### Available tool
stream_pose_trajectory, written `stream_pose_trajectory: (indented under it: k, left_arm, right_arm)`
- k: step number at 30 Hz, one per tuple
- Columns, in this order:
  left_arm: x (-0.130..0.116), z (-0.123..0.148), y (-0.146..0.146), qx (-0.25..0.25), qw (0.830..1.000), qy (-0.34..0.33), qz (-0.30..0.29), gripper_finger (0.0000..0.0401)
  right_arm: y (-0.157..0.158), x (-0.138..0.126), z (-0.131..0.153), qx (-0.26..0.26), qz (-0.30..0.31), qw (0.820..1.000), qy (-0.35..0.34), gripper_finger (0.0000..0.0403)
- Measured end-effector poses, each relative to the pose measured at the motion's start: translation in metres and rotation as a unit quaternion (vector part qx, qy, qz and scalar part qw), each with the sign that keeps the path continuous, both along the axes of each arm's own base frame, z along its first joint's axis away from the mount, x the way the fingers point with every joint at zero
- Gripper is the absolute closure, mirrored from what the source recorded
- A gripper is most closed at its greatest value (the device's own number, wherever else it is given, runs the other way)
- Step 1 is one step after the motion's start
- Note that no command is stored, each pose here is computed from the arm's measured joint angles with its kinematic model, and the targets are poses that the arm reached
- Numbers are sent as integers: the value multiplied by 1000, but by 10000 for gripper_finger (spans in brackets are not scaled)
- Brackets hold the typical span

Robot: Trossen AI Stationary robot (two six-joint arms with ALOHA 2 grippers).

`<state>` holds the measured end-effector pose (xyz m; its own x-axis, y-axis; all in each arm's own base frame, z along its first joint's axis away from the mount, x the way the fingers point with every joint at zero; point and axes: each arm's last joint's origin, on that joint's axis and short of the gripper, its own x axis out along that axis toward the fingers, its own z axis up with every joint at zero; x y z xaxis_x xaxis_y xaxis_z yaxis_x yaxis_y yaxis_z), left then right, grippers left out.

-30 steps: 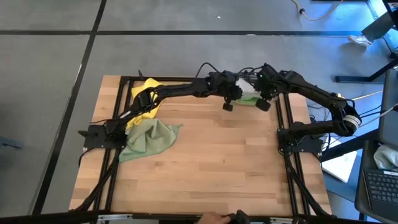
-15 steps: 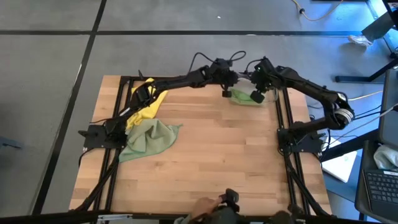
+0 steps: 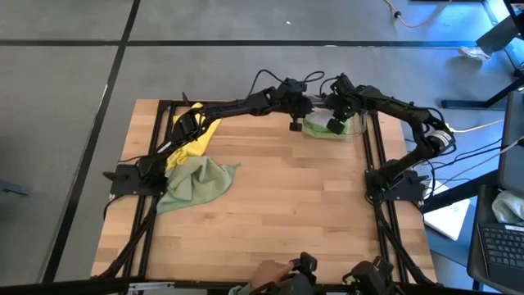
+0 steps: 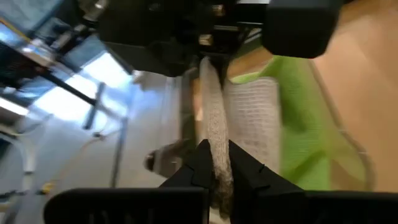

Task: Fold microfiber towels
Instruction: Put the gray cloth into the transparent bin

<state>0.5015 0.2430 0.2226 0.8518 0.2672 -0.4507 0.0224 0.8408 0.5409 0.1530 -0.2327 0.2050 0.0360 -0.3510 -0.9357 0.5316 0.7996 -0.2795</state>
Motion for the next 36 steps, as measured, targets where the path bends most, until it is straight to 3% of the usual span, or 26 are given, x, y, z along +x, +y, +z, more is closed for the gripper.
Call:
stream_pose_trajectory:
  k: [5, 15, 24, 36]
  left_arm:
    - [0, -1, 8, 43, 999, -5, 23, 385]
    - [-2, -1, 13, 43, 999, -3, 29, 385]
    - [-8, 2, 22, 60, 997, 1, 41, 383]
    - [-3, 1, 12, 42, 999, -8, -5, 292]
  right_arm:
    - [-4, -5, 0, 0, -27, 1000, -6, 388]
    - [-4, -8, 0, 8, -35, 999, -17, 374]
    - [-3, -14, -3, -3, -68, 997, 40, 342]
    - [-2, -15, -3, 4, -82, 996, 31, 339]
